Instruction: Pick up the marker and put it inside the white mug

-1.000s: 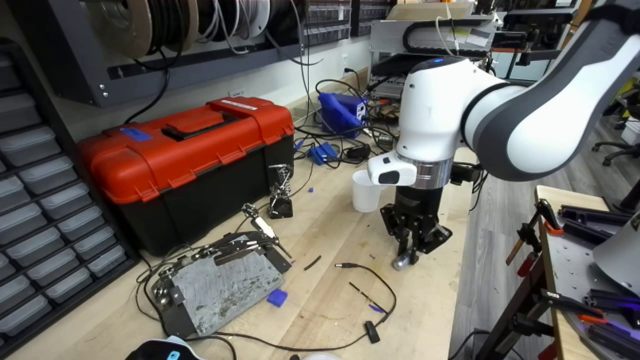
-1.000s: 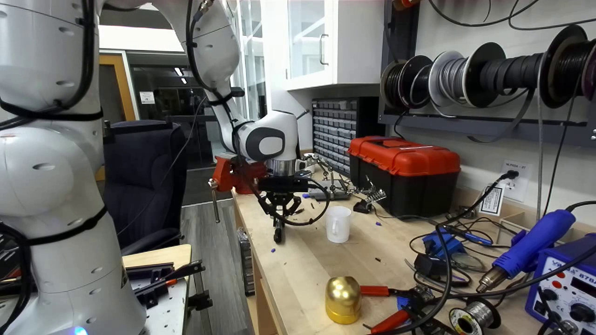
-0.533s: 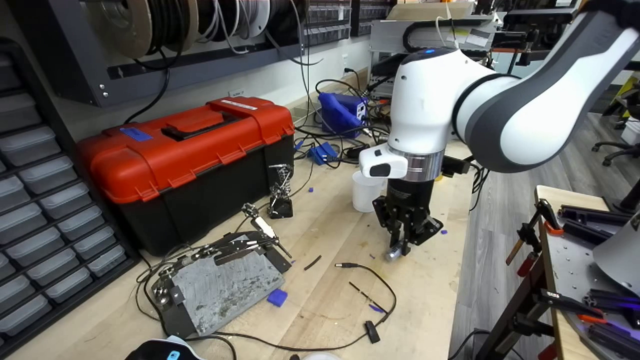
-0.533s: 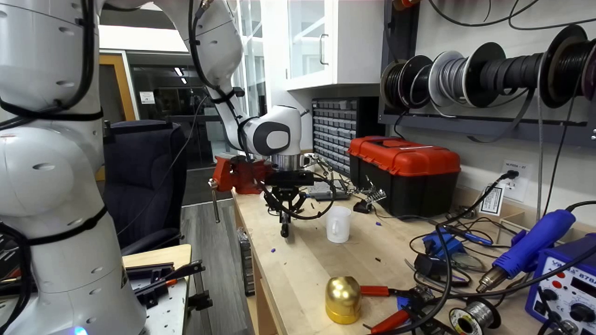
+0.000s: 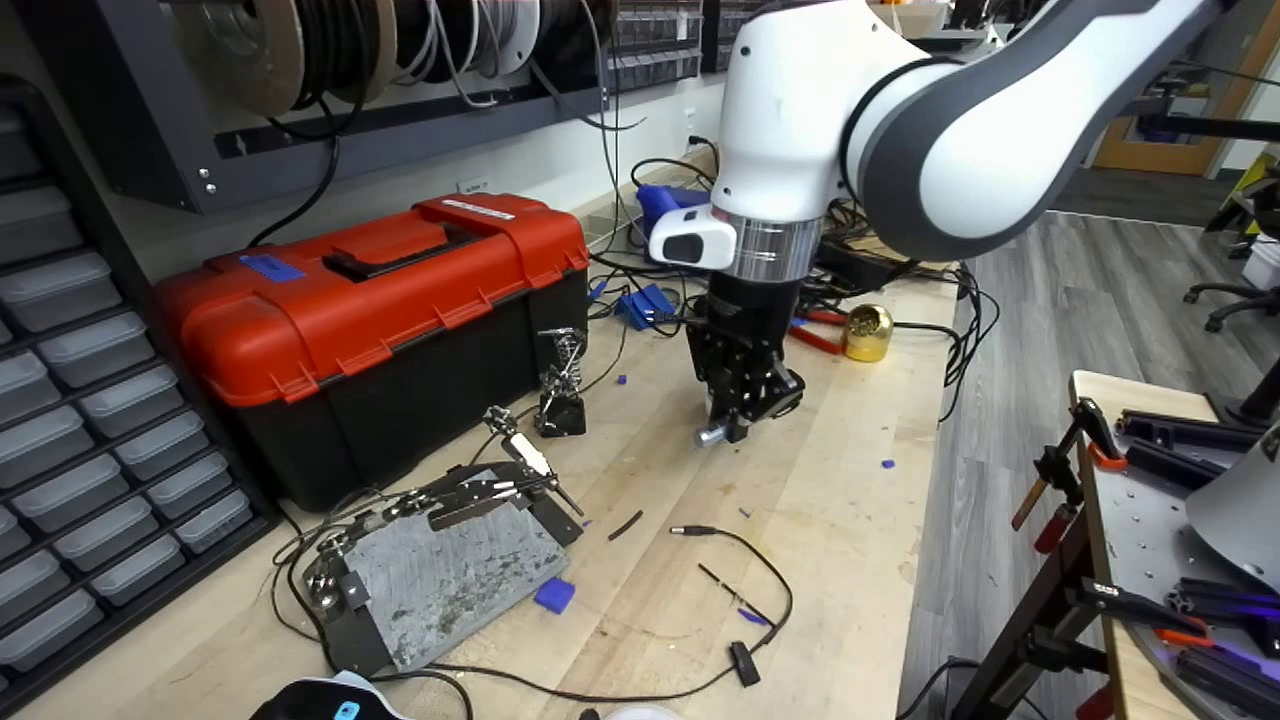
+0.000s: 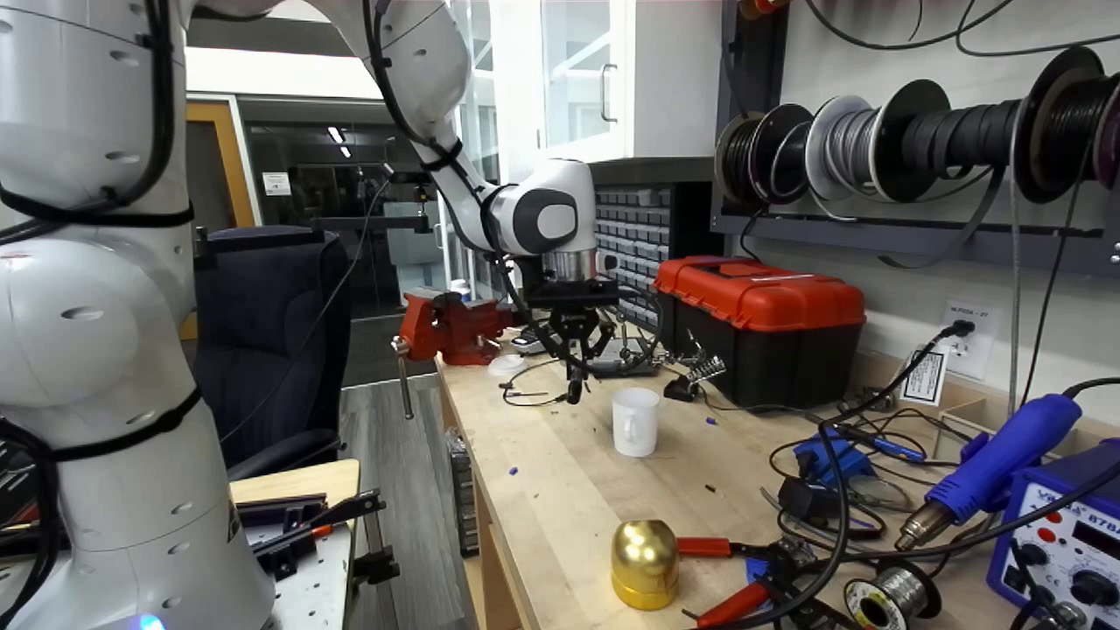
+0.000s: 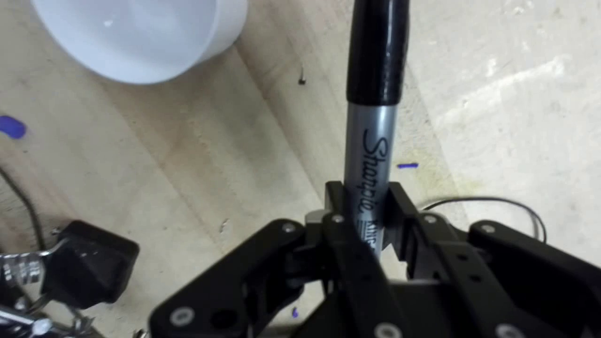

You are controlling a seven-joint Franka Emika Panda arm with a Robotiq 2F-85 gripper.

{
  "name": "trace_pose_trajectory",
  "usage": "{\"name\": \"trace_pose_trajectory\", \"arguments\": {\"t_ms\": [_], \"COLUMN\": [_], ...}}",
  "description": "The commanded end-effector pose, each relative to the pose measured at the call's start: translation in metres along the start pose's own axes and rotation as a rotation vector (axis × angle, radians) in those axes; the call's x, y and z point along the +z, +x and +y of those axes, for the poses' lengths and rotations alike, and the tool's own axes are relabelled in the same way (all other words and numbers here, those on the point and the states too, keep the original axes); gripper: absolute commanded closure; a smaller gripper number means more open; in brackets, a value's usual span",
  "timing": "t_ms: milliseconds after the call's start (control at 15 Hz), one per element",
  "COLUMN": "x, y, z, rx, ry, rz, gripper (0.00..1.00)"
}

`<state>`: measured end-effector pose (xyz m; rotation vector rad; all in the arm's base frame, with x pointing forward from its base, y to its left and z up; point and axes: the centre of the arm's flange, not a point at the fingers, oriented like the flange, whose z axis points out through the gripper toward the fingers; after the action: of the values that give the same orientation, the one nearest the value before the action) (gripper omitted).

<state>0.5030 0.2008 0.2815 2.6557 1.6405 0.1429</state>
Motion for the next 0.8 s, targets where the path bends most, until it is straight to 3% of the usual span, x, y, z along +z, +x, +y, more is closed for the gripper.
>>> {"name": "trace_pose_trajectory", "arguments": {"t_ms": [0,733], "x": [-0.026,-0.096], "y": [0.007,-0.014], "z": [0.032,0.127], "rx": [0.083,0.396], "ry": [-0.052,-0.173], "rz": [0.011,0.140], "gripper": [0.94,0.94]}}
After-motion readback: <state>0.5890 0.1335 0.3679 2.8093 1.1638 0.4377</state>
